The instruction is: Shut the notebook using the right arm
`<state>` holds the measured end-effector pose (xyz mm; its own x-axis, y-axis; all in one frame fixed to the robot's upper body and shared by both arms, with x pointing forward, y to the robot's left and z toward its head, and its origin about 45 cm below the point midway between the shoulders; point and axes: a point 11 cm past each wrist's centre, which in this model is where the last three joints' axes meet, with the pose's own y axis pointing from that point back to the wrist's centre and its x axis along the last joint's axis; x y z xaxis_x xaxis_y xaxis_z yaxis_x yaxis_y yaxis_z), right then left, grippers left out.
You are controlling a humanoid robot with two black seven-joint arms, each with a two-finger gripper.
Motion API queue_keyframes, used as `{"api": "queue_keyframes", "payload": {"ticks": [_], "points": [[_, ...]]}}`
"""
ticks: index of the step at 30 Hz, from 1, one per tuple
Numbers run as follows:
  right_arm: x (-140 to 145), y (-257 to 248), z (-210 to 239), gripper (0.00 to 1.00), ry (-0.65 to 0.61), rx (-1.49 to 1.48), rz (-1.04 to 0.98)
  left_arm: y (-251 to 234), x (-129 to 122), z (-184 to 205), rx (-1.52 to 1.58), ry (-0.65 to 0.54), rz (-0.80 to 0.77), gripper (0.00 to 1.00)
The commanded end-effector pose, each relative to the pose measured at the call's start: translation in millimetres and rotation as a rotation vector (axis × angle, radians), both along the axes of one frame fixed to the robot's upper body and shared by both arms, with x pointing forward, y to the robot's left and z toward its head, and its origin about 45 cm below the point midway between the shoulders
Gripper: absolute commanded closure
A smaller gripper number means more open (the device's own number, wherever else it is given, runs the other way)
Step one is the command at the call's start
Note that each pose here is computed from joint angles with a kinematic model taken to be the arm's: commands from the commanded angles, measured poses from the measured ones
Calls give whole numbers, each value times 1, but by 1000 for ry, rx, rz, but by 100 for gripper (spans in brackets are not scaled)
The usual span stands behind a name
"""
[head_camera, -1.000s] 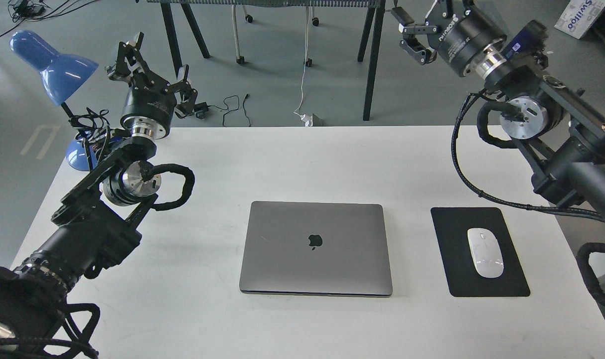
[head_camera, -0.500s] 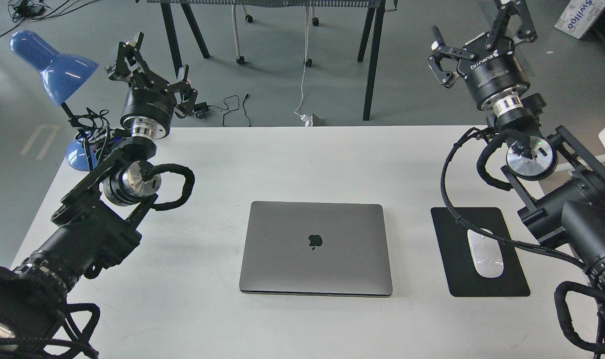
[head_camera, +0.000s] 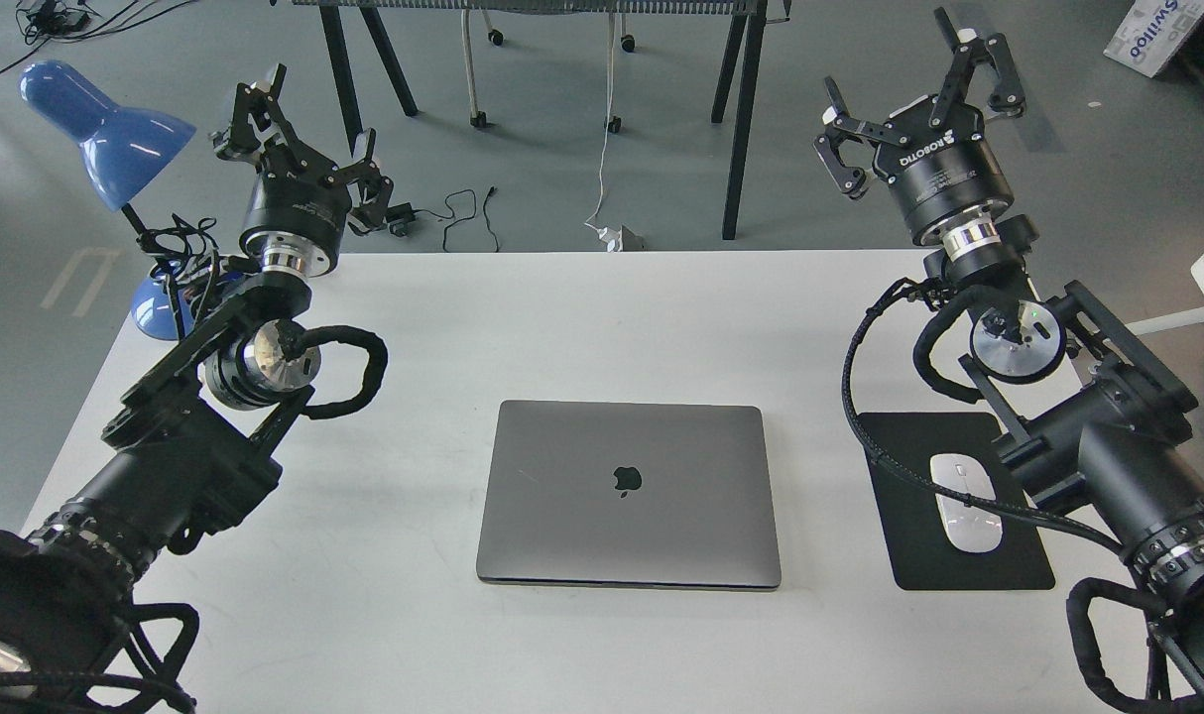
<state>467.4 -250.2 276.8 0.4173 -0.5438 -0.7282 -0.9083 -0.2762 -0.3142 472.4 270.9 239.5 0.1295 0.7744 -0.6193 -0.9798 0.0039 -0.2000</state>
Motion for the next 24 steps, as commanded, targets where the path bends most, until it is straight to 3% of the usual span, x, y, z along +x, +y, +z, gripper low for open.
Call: {"api": "queue_keyframes", "payload": {"ticks": [1, 9, 24], "points": [[0, 0, -1, 0, 7, -1, -5, 0, 0, 0, 0, 0, 0, 0], [1, -3, -2, 0, 15, 13, -27, 0, 0, 0, 0, 0, 0, 0], [20, -17, -29, 0, 149, -136, -116, 0, 0, 0, 0, 0, 0, 0]]}}
